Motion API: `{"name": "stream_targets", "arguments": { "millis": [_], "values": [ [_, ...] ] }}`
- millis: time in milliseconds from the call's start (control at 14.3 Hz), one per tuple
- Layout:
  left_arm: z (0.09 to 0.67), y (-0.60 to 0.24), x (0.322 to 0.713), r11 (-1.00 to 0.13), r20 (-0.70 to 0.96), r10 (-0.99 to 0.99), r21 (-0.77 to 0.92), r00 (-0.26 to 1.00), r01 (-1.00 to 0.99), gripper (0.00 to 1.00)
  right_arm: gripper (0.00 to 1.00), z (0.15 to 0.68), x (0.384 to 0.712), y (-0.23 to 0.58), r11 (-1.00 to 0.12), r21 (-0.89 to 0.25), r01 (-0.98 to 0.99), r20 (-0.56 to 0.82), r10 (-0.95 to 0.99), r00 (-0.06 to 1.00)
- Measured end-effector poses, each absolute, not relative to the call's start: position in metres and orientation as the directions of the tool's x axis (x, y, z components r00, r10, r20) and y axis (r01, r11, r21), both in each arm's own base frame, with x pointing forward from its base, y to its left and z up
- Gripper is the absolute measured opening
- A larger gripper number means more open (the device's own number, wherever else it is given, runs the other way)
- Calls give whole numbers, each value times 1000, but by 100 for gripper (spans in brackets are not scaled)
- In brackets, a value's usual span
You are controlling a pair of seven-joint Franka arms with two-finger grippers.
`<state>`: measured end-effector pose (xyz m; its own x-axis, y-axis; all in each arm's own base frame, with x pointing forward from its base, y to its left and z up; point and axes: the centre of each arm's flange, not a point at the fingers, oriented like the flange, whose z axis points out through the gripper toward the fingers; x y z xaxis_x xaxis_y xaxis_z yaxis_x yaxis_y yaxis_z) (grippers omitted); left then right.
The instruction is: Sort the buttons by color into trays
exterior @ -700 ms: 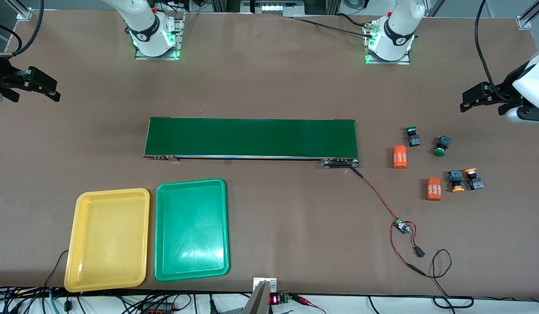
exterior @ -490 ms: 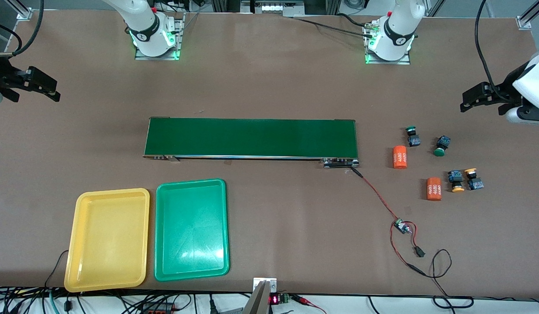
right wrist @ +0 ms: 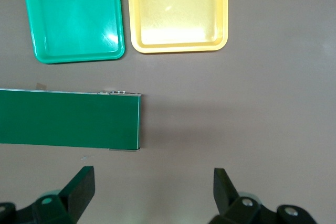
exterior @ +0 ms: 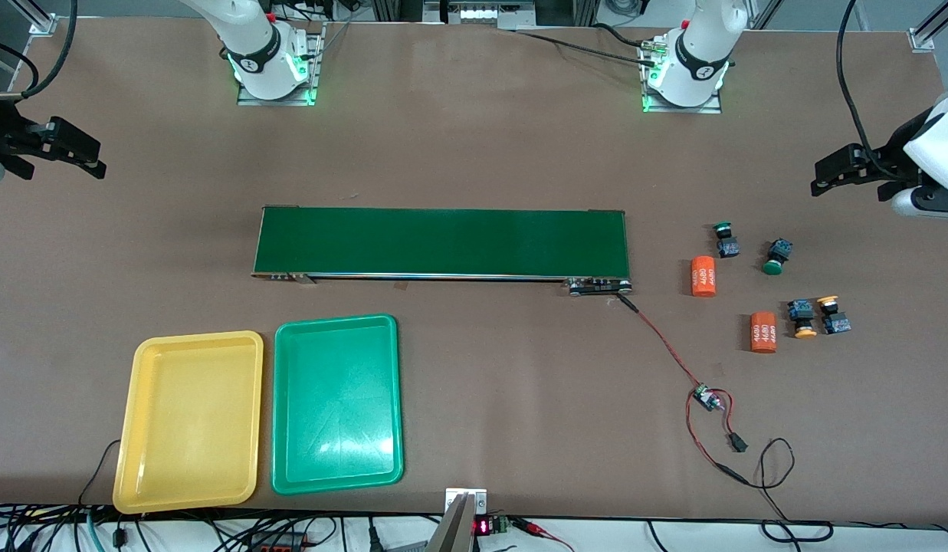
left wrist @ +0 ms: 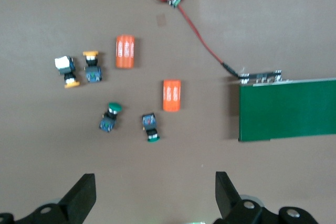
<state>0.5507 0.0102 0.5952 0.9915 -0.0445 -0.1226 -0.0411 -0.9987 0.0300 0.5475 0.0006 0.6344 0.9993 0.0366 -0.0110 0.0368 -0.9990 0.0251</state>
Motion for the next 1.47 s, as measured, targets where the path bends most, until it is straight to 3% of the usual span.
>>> {"name": "stream_targets", "arguments": {
  "millis": [280, 630, 1050, 1470],
  "values": [
    [586, 28, 548, -999, -174, -15, 33, 985, -9, 100, 100, 634, 548, 1, -999, 25, 37, -11, 37, 999],
    [546, 36, 572, -999, -225, -4, 38, 974, 4, 100, 100, 635, 548, 1, -999, 25, 37, -10, 37, 999],
    [436, 65, 629, -1000, -213, 28, 4, 977, 29, 100, 100, 634, 548, 1, -999, 25, 38, -11, 38, 999],
    [320, 70, 665, -993, -146, -86, -64, 985, -96, 100, 100, 634, 548, 1, -999, 25, 38, -10, 38, 999]
  ]
}}
